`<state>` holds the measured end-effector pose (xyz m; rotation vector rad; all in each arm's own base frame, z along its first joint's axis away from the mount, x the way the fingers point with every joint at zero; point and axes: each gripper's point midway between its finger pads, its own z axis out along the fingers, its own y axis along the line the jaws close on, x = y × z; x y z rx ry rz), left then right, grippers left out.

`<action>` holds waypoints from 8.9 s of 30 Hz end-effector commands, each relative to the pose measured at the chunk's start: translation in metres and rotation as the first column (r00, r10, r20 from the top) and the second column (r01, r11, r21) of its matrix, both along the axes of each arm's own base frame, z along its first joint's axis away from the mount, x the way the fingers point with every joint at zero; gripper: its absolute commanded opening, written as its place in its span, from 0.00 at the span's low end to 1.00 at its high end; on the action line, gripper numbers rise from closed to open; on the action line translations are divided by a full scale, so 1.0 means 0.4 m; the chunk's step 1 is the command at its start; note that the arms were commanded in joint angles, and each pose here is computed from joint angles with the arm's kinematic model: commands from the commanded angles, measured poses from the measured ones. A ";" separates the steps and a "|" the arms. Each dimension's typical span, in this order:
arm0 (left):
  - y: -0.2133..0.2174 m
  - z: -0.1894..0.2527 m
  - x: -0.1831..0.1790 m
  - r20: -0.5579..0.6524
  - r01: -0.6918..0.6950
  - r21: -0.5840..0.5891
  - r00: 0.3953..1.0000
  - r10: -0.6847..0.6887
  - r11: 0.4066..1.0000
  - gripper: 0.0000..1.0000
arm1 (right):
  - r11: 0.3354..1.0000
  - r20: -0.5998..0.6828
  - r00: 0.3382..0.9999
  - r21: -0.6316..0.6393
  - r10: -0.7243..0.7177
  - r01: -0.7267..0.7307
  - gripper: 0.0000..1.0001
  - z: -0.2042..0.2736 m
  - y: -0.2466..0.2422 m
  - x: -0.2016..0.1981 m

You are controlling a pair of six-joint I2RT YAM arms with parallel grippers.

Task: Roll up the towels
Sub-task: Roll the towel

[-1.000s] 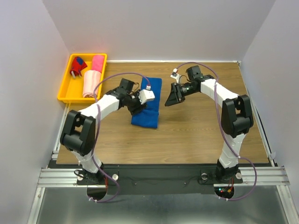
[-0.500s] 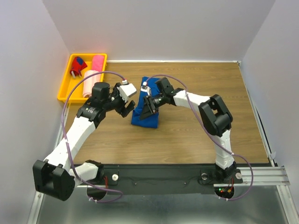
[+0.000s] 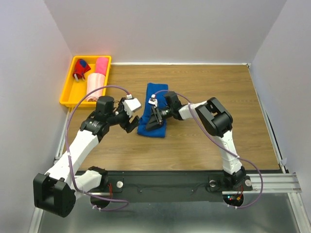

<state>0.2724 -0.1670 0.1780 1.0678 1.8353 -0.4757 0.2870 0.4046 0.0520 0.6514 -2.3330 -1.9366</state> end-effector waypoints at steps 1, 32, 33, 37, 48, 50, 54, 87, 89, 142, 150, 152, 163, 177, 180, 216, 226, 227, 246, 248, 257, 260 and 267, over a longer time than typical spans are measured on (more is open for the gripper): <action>0.007 -0.058 -0.062 0.040 0.112 0.099 0.992 -0.116 0.989 0.82 | 0.997 -0.123 0.992 -0.056 0.036 -0.043 0.54 -0.066 -0.053 -0.117; -0.161 -0.290 -0.125 0.304 0.308 0.587 0.773 -0.556 0.749 0.73 | 0.954 0.193 0.939 -0.039 -0.286 0.298 0.49 0.287 -0.313 0.130; -0.166 -0.300 -0.122 0.300 0.312 0.592 0.771 -0.562 0.743 0.73 | 0.952 0.265 0.924 -0.056 -0.275 0.300 0.49 0.278 -0.324 0.136; -0.184 -0.321 -0.107 0.288 0.311 0.602 0.775 -0.563 0.735 0.70 | 0.913 0.377 0.876 -0.152 -0.300 0.378 0.54 0.266 -0.380 0.152; -0.215 -0.358 -0.139 0.115 0.416 0.550 0.821 -0.559 0.724 0.37 | 0.888 0.523 0.815 -0.210 -0.252 0.409 0.61 0.312 -0.511 0.161; -0.217 -0.360 -0.174 0.038 0.471 0.505 0.824 -0.565 0.723 0.24 | 0.882 0.550 0.804 -0.233 -0.228 0.409 0.65 0.320 -0.525 0.153; -0.253 -0.317 -0.221 -0.087 0.569 0.383 0.806 -0.585 0.727 0.12 | 0.884 0.625 0.766 -0.260 -0.153 0.388 0.76 0.335 -0.549 0.136; -0.228 -0.429 -0.168 -0.821 0.475 -0.160 0.422 -0.384 0.865 0.00 | 0.894 0.841 0.438 -0.420 0.319 0.156 0.62 0.260 -0.322 -0.100; -0.228 -0.432 -0.161 -0.822 0.473 -0.156 0.425 -0.380 0.867 0.00 | 0.891 0.837 0.419 -0.437 0.351 0.125 0.61 0.209 -0.295 -0.117; 0.028 -0.064 -0.017 -0.101 0.153 0.118 0.985 -0.142 0.981 0.73 | 0.950 0.198 0.945 -0.227 0.260 -0.213 0.01 -0.056 -0.201 -0.240; -0.104 -0.112 -0.192 0.198 0.309 0.354 0.897 -0.394 0.883 0.85 | 0.957 0.012 0.973 -0.184 0.231 -0.225 0.01 -0.082 -0.181 -0.225; -0.125 -0.126 -0.203 0.229 0.324 0.393 0.872 -0.433 0.861 0.87 | 0.957 -0.022 0.973 -0.176 0.229 -0.229 0.01 -0.089 -0.179 -0.224; -0.237 -0.222 -0.221 0.285 0.401 0.570 0.722 -0.631 0.717 0.83 | 0.961 -0.108 0.968 -0.137 0.228 -0.242 0.01 -0.100 -0.185 -0.229; -0.243 -0.369 -0.240 0.133 0.471 0.585 0.747 -0.651 0.660 0.35 | 0.960 -0.093 0.967 -0.127 0.237 -0.248 0.05 -0.090 -0.190 -0.223; -0.263 -0.362 -0.289 0.051 0.568 0.507 0.731 -0.680 0.648 0.23 | 0.962 -0.045 0.975 -0.156 0.218 -0.222 0.13 -0.079 -0.195 -0.189; -0.189 -0.433 -0.221 -0.821 0.544 -0.220 0.345 -0.455 0.810 0.15 | 0.888 0.852 0.360 -0.444 0.379 0.117 0.60 0.276 -0.376 -0.135; -0.163 -0.462 -0.196 -0.842 0.512 -0.215 0.335 -0.424 0.832 0.17 | 0.872 0.874 0.119 -0.482 0.472 0.079 0.61 0.143 -0.212 -0.179; -0.164 -0.461 -0.190 -0.840 0.507 -0.217 0.339 -0.425 0.834 0.18 | 0.872 0.872 0.110 -0.485 0.477 0.060 0.61 0.122 -0.201 -0.190; -0.142 -0.354 -0.070 -0.740 0.489 -0.174 0.508 -0.441 0.855 0.29 | 0.820 0.771 0.293 -0.565 0.566 -0.097 0.01 -0.083 -0.219 -0.292; -0.133 -0.299 -0.038 -0.686 0.485 -0.153 0.575 -0.446 0.861 0.33 | 0.821 0.742 0.362 -0.552 0.564 -0.147 0.01 -0.091 -0.228 -0.318; 0.037 -0.155 0.087 -0.526 0.332 -0.050 0.793 -0.307 0.942 0.45 | 0.851 0.559 0.667 -0.468 0.493 -0.238 0.00 -0.074 -0.241 -0.329; 0.105 -0.096 0.123 -0.434 0.238 -0.055 0.869 -0.238 0.970 0.47 | 0.868 0.484 0.746 -0.424 0.457 -0.257 0.01 -0.060 -0.239 -0.321; 0.151 -0.026 0.067 -0.079 0.174 0.155 0.983 -0.163 0.972 0.64 | 0.894 0.264 0.876 -0.317 0.404 -0.317 0.00 -0.064 -0.216 -0.314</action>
